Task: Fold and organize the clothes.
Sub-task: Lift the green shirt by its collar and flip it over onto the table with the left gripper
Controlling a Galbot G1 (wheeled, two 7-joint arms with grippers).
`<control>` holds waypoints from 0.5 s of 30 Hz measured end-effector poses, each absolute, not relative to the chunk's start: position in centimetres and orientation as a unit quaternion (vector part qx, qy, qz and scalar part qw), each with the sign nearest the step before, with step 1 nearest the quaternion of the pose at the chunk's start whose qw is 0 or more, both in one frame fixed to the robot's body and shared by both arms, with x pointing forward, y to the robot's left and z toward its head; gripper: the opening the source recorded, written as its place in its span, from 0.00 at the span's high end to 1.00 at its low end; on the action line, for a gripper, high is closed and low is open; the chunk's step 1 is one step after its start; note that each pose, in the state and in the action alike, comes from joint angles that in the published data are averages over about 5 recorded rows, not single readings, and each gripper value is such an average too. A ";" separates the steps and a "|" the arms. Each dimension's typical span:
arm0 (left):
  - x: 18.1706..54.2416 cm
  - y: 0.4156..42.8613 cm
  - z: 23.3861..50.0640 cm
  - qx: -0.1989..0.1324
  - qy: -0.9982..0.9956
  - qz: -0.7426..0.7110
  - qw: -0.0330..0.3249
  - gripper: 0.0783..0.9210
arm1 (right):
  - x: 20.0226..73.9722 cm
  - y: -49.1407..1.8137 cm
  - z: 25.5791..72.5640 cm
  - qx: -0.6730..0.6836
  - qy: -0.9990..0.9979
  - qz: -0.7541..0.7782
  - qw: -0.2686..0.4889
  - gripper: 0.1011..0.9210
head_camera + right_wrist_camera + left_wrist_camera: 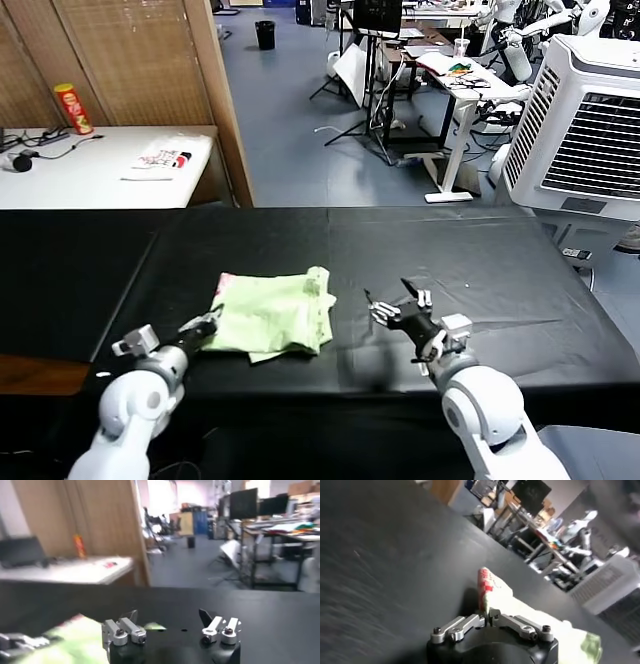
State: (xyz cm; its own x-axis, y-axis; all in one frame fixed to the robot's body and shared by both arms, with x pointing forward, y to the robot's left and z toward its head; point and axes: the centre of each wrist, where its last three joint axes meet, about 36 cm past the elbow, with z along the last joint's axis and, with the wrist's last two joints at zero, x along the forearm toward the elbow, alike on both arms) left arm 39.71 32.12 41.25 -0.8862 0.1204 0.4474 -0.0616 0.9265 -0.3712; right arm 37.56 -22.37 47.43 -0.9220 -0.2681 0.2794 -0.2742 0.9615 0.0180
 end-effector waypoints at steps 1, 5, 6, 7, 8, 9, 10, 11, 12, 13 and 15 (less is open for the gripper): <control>39.5 32.6 41.8 -0.011 -0.954 0.177 0.240 0.92 | 37.4 -22.6 47.4 0.134 -0.981 0.013 0.142 0.15; 38.9 34.7 44.1 0.004 -0.963 0.121 0.242 0.92 | 37.1 -23.1 47.2 0.124 -0.981 0.017 0.148 0.15; 38.8 35.2 44.7 0.008 -0.965 0.106 0.241 0.92 | 37.1 -23.1 47.1 0.123 -0.981 0.017 0.149 0.15; 38.6 35.7 45.3 0.011 -0.967 0.090 0.240 0.92 | 37.1 -23.2 47.0 0.122 -0.981 0.017 0.150 0.15; 38.5 36.2 45.9 0.015 -0.968 0.075 0.238 0.92 | 37.0 -23.2 47.0 0.121 -0.981 0.017 0.151 0.15; 38.4 36.7 46.6 0.018 -0.970 0.059 0.235 0.92 | 37.0 -23.2 46.9 0.120 -0.981 0.017 0.152 0.15; 38.3 37.2 47.2 0.022 -0.972 0.043 0.232 0.92 | 37.0 -23.2 46.9 0.120 -0.981 0.017 0.153 0.15; 38.2 37.8 47.8 0.027 -0.973 0.027 0.228 0.92 | 37.0 -23.3 46.8 0.119 -0.981 0.017 0.153 0.15; 38.1 38.3 48.5 0.031 -0.974 0.009 0.224 0.92 | 37.0 -23.3 46.8 0.118 -0.981 0.017 0.154 0.15; 38.0 38.8 49.2 0.037 -0.975 -0.009 0.219 0.92 | 37.0 -23.3 46.8 0.118 -0.981 0.017 0.154 0.15; 37.9 39.7 50.7 0.050 -0.976 -0.046 0.206 0.92 | 37.0 -23.4 46.7 0.117 -0.981 0.017 0.154 0.15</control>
